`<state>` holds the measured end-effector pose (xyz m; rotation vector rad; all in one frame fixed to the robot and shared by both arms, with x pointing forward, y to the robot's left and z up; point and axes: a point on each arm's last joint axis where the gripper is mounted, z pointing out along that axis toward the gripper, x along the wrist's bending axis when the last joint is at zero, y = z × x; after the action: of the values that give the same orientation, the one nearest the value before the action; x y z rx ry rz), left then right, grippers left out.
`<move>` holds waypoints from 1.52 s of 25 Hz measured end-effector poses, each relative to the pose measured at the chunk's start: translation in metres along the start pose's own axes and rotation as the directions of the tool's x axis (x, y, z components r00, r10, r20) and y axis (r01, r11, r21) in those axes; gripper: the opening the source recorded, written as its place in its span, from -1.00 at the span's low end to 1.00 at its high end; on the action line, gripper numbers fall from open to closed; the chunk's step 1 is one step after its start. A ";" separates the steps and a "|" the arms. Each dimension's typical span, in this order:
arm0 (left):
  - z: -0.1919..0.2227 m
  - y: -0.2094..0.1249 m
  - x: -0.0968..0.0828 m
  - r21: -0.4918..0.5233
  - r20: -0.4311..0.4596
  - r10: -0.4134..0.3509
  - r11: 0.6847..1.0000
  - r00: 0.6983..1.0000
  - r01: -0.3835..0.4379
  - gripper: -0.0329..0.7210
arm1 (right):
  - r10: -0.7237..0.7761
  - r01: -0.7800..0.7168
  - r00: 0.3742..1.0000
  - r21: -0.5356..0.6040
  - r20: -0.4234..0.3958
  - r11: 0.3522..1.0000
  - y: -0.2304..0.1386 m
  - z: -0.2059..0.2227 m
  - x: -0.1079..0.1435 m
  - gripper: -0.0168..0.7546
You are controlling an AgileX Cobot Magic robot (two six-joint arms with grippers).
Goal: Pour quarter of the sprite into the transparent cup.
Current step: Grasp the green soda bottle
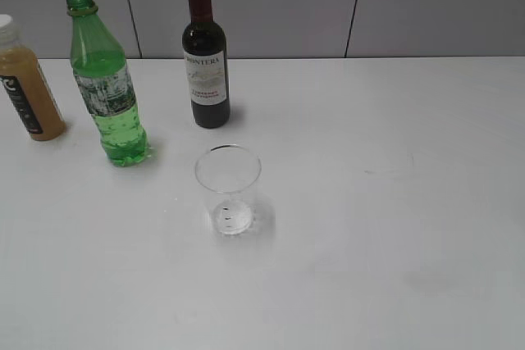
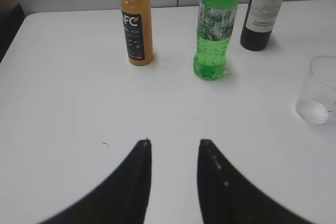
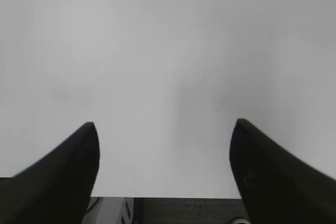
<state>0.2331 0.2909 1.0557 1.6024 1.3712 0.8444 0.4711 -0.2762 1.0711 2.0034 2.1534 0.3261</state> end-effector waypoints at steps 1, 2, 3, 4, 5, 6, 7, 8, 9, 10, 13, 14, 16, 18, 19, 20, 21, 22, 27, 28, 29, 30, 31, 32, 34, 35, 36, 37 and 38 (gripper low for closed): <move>0.000 0.000 0.000 0.000 0.000 0.000 1.000 1.000 0.000 -0.28 | 0.000 0.000 1.000 -0.009 0.000 1.000 -0.011 0.000 0.000 0.58; 0.000 0.000 0.000 0.000 0.000 0.000 1.000 1.000 0.000 -0.28 | 0.000 0.000 1.000 -0.018 0.000 1.000 -0.020 0.001 0.000 0.58; 0.000 0.000 0.000 0.000 0.000 0.000 1.000 1.000 0.000 -0.28 | 0.001 -0.001 1.000 -0.025 -0.001 1.000 -0.031 0.002 -0.001 0.58; 0.000 0.000 0.000 0.000 0.000 0.000 1.000 1.000 0.000 -0.28 | 0.001 -0.001 1.000 -0.027 -0.002 1.000 -0.042 0.004 -0.001 0.58; 0.000 0.000 0.000 0.000 0.000 0.000 1.000 1.000 0.000 -0.28 | 0.002 -0.002 1.000 -0.032 -0.003 0.999 -0.052 0.006 -0.001 0.58; 0.000 0.000 0.000 0.000 0.000 0.000 1.000 1.000 0.000 -0.28 | 0.001 -0.001 1.000 -0.040 -0.003 0.999 -0.060 0.008 -0.001 0.58; 0.000 0.000 0.000 0.000 0.000 0.000 1.000 1.000 0.000 -0.28 | 0.002 -0.002 1.000 -0.046 -0.004 0.999 -0.070 0.010 -0.001 0.58; 0.000 0.000 0.000 0.000 0.000 0.000 1.000 1.000 0.000 -0.28 | 0.002 -0.002 1.000 -0.051 -0.004 0.999 -0.079 0.013 -0.002 0.58; 0.000 0.000 0.000 0.000 0.000 0.000 1.000 1.000 0.000 -0.28 | 0.003 -0.003 1.000 -0.059 -0.006 0.998 -0.086 0.015 -0.002 0.58; 0.000 0.000 0.000 0.000 0.000 0.000 1.000 1.000 0.000 -0.28 | 0.004 -0.004 1.000 -0.064 -0.008 0.998 -0.094 0.017 -0.002 0.58; 0.000 0.000 0.000 0.000 0.000 0.000 1.000 1.000 0.000 -0.28 | 0.005 -0.006 1.000 -0.094 -0.011 0.996 -0.114 0.022 -0.002 0.58; 0.000 0.000 0.000 0.000 0.000 0.000 1.000 1.000 0.000 -0.28 | 0.005 -0.006 1.000 -0.112 -0.011 0.994 -0.119 0.023 -0.002 0.58; 0.000 0.000 0.000 0.000 0.000 0.000 1.000 1.000 0.000 -0.28 | 0.005 -0.007 1.000 -0.148 -0.014 0.989 -0.130 0.023 -0.002 0.58; 0.000 0.000 0.000 0.000 0.000 0.000 1.000 1.000 0.000 -0.28 | 0.004 -0.007 1.000 -0.196 -0.015 0.981 -0.141 0.022 -0.002 0.58; 0.000 0.000 0.000 0.000 0.000 0.000 1.000 1.000 0.000 -0.28 | 0.004 -0.007 1.000 -0.214 -0.015 0.977 -0.145 0.021 -0.002 0.58; 0.000 0.000 0.000 0.000 0.000 0.000 1.000 1.000 0.000 -0.28 | 0.003 -0.007 1.000 -0.240 -0.016 0.971 -0.149 0.018 -0.003 0.58; 0.000 0.000 0.000 0.000 0.000 0.000 1.000 1.000 0.000 -0.28 | 0.002 -0.007 1.000 -0.270 -0.017 0.963 -0.153 0.014 -0.003 0.58; 0.000 0.000 0.000 0.000 0.000 0.000 1.000 1.000 0.000 -0.28 | 0.001 -0.006 1.000 -0.303 -0.017 0.953 -0.156 0.010 -0.003 0.58; 0.000 0.000 0.000 0.000 0.000 0.000 1.000 1.000 0.000 -0.28 | -0.004 -0.005 1.000 -0.436 -0.020 0.900 -0.174 -0.003 -0.003 0.58; 0.000 0.000 0.000 0.000 0.000 0.000 1.000 1.000 0.000 -0.28 | -0.005 -0.004 1.000 -0.462 -0.019 0.887 -0.177 -0.006 -0.003 0.58; 0.000 0.000 0.000 0.000 0.000 0.000 1.000 1.000 0.000 -0.28 | -0.006 -0.004 1.000 -0.486 -0.019 0.874 -0.181 -0.008 -0.003 0.58; 0.000 0.000 0.000 0.000 0.000 0.000 1.000 1.000 0.000 -0.28 | -0.007 -0.004 1.000 -0.505 -0.019 0.863 -0.184 -0.010 -0.003 0.58; 0.000 0.000 0.000 0.000 0.000 0.000 1.000 1.000 0.000 -0.28 | -0.008 -0.004 1.000 -0.527 -0.019 0.850 -0.187 -0.012 -0.003 0.58; 0.000 0.000 0.000 0.000 0.000 0.000 1.000 1.000 0.000 -0.28 | -0.008 -0.004 1.000 -0.548 -0.020 0.837 -0.190 -0.014 -0.003 0.58; 0.000 0.000 0.000 0.000 0.000 0.000 1.000 1.000 0.000 -0.28 | -0.010 -0.003 1.000 -0.581 -0.019 0.814 -0.195 -0.017 -0.003 0.58; 0.000 0.000 0.000 0.000 0.000 0.000 1.000 1.000 0.000 -0.28 | -0.011 -0.003 1.000 -0.598 -0.019 0.801 -0.198 -0.019 -0.003 0.58; 0.000 0.000 0.000 0.000 0.000 0.000 1.000 1.000 0.000 -0.28 | -0.011 -0.003 1.000 -0.614 -0.019 0.789 -0.200 -0.020 -0.003 0.58; 0.000 0.000 0.000 0.000 0.000 0.000 1.000 1.000 0.000 -0.28 | -0.012 -0.003 1.000 -0.627 -0.019 0.779 -0.202 -0.021 -0.003 0.58; 0.000 0.000 0.000 0.000 0.000 0.000 1.000 1.000 0.000 -0.28 | -0.013 -0.003 1.000 -0.642 -0.020 0.767 -0.204 -0.023 -0.003 0.58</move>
<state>0.2331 0.2909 1.0557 1.6024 1.3712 0.8444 0.2695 -0.2942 1.0353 1.5848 1.7087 0.9468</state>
